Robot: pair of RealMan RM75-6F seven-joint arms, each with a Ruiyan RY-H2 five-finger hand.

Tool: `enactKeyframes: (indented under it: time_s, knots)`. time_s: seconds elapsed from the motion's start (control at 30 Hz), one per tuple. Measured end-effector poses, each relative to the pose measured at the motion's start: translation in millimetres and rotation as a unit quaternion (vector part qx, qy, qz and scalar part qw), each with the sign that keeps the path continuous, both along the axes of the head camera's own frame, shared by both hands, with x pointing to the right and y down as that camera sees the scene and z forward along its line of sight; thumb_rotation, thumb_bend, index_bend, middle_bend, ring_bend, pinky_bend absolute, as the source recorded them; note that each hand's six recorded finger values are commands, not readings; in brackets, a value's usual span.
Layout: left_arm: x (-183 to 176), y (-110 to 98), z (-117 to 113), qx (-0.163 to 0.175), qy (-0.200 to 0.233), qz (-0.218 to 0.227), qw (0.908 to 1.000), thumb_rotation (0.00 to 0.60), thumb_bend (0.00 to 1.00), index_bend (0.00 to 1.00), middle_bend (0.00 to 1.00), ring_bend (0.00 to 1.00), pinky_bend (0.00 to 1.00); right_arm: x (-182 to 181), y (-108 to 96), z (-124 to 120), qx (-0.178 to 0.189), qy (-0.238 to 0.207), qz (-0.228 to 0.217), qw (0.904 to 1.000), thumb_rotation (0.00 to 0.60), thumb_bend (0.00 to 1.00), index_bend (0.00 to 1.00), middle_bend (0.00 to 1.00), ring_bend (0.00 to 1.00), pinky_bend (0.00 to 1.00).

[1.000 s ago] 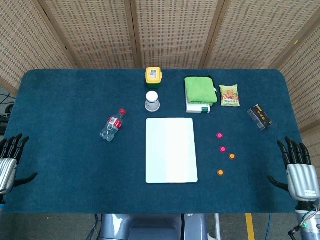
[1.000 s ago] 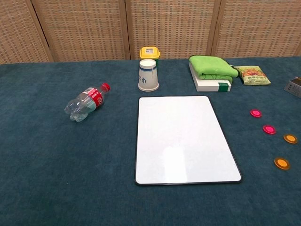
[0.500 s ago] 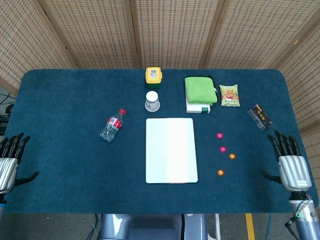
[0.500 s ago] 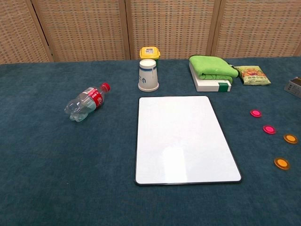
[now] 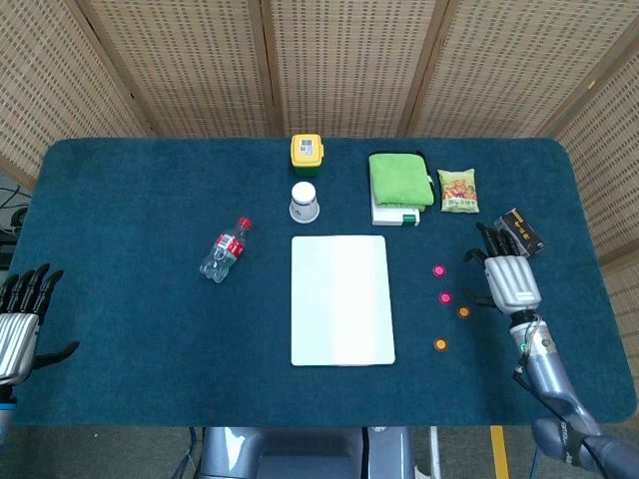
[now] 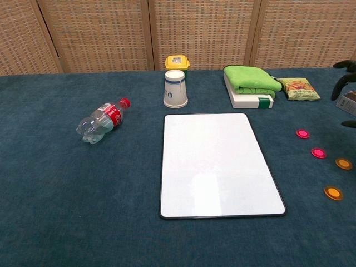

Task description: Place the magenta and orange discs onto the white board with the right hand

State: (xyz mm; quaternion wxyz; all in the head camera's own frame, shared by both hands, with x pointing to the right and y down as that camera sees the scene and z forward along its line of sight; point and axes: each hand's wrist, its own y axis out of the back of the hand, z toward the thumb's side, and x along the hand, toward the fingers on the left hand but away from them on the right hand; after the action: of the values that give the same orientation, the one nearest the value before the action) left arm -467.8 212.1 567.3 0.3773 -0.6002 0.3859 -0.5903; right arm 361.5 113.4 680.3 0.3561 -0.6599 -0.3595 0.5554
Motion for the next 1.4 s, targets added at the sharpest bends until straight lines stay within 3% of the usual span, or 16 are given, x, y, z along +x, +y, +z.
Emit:
enactKeyframes:
  time_s: [0.2,0.6,1.4]
  knots:
    - [2,-2,3,-0.004,0.001,0.002,1.0,0.6,0.0,0.0,0.0,0.0,0.0,-9,-12,43,-0.05,0.025,0.012,0.9983,0.6,0.31,0.39,0.0,0.0,0.0]
    - [8,-5,8,-0.016,0.005,0.005,0.9998,0.6,0.0,0.0,0.0,0.0,0.0,-21,-28,77,-0.067,0.064,0.009,0.9957,0.6,0.36,0.39,0.0,0.0,0.0]
    - [11,-5,10,-0.025,0.005,0.003,0.9997,0.6,0.0,0.0,0.0,0.0,0.0,-31,-27,81,-0.088,0.058,-0.001,0.9944,0.6,0.36,0.4,0.0,0.0,0.0]
